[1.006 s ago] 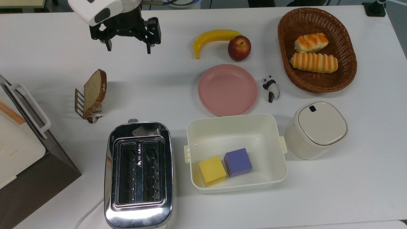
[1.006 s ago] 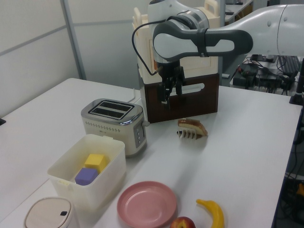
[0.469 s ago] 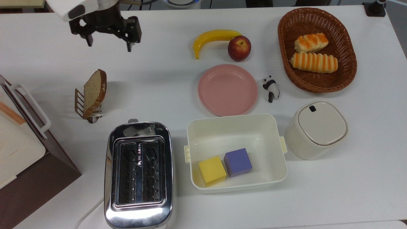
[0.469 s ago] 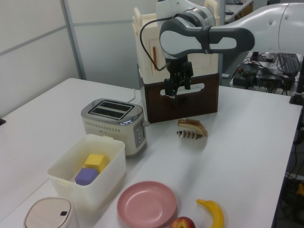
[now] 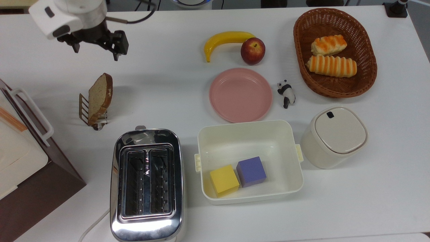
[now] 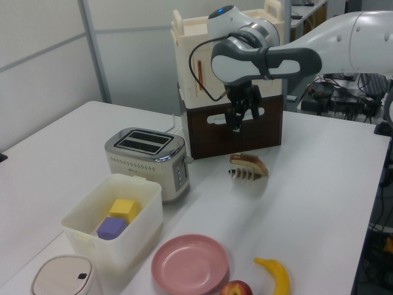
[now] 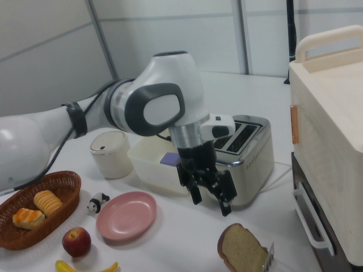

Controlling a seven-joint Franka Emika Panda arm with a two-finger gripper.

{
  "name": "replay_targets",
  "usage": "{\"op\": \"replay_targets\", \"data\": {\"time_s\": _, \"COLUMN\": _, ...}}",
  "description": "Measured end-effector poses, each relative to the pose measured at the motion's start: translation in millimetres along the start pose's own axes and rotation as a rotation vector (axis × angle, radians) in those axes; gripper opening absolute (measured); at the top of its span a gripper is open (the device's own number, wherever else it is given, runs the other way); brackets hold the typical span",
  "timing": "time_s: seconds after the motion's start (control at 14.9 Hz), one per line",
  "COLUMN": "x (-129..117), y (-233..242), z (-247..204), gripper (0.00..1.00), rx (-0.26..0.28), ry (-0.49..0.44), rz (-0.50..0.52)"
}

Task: Put the bread in the toaster
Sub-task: 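Lower the gripper over the bread slice and close on its crust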

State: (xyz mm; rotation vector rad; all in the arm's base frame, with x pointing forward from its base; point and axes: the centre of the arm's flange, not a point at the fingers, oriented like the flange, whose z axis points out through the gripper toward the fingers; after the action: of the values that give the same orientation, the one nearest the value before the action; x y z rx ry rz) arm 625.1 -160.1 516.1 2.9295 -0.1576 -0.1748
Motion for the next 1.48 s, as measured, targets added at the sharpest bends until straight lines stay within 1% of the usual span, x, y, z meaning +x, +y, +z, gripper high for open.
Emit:
{"op": "replay_targets", "data": {"time_s": 0.2, "x": 10.2, "y": -4.1, "z": 27.1, "gripper": 1.00, "rx": -0.018, "ry": -0.046, "rz": -0.012}}
{"op": "replay_targets", "data": {"time_s": 0.27, "x": 17.0, "y": -7.4, "z": 44.7, "gripper": 1.00, "rx": -0.027, "ry": -0.070, "rz": -0.019}}
{"op": "replay_targets", "data": {"time_s": 0.34, "x": 20.5, "y": -8.9, "z": 50.8, "gripper": 1.00, "rx": -0.029, "ry": -0.070, "rz": -0.022}}
{"op": "replay_targets", "data": {"time_s": 0.6, "x": 27.6, "y": -14.0, "z": 63.4, "gripper": 0.95, "rx": -0.031, "ry": -0.072, "rz": -0.031}}
{"op": "replay_targets", "data": {"time_s": 0.67, "x": 28.4, "y": -15.0, "z": 65.7, "gripper": 0.92, "rx": -0.031, "ry": -0.075, "rz": -0.033}}
{"op": "replay_targets", "data": {"time_s": 0.74, "x": 29.3, "y": -16.4, "z": 68.0, "gripper": 0.92, "rx": -0.031, "ry": -0.079, "rz": -0.035}}
{"op": "replay_targets", "data": {"time_s": 0.8, "x": 30.4, "y": -18.5, "z": 70.9, "gripper": 0.86, "rx": -0.031, "ry": -0.083, "rz": -0.038}}
{"op": "replay_targets", "data": {"time_s": 1.01, "x": 33.0, "y": -22.5, "z": 78.9, "gripper": 0.85, "rx": -0.031, "ry": -0.095, "rz": -0.045}}
{"op": "replay_targets", "data": {"time_s": 1.07, "x": 33.4, "y": -22.6, "z": 80.4, "gripper": 0.80, "rx": -0.034, "ry": -0.097, "rz": -0.046}}
{"op": "replay_targets", "data": {"time_s": 1.14, "x": 33.8, "y": -22.3, "z": 81.8, "gripper": 0.80, "rx": -0.042, "ry": -0.100, "rz": -0.048}}
{"op": "replay_targets", "data": {"time_s": 1.27, "x": 34.5, "y": -22.7, "z": 86.1, "gripper": 0.77, "rx": -0.056, "ry": -0.109, "rz": -0.054}}
{"op": "replay_targets", "data": {"time_s": 1.34, "x": 34.9, "y": -23.2, "z": 88.5, "gripper": 0.74, "rx": -0.061, "ry": -0.113, "rz": -0.056}}
{"op": "replay_targets", "data": {"time_s": 1.41, "x": 35.3, "y": -23.8, "z": 90.9, "gripper": 0.74, "rx": -0.063, "ry": -0.117, "rz": -0.058}}
{"op": "replay_targets", "data": {"time_s": 1.48, "x": 35.5, "y": -24.6, "z": 93.7, "gripper": 0.67, "rx": -0.063, "ry": -0.122, "rz": -0.060}}
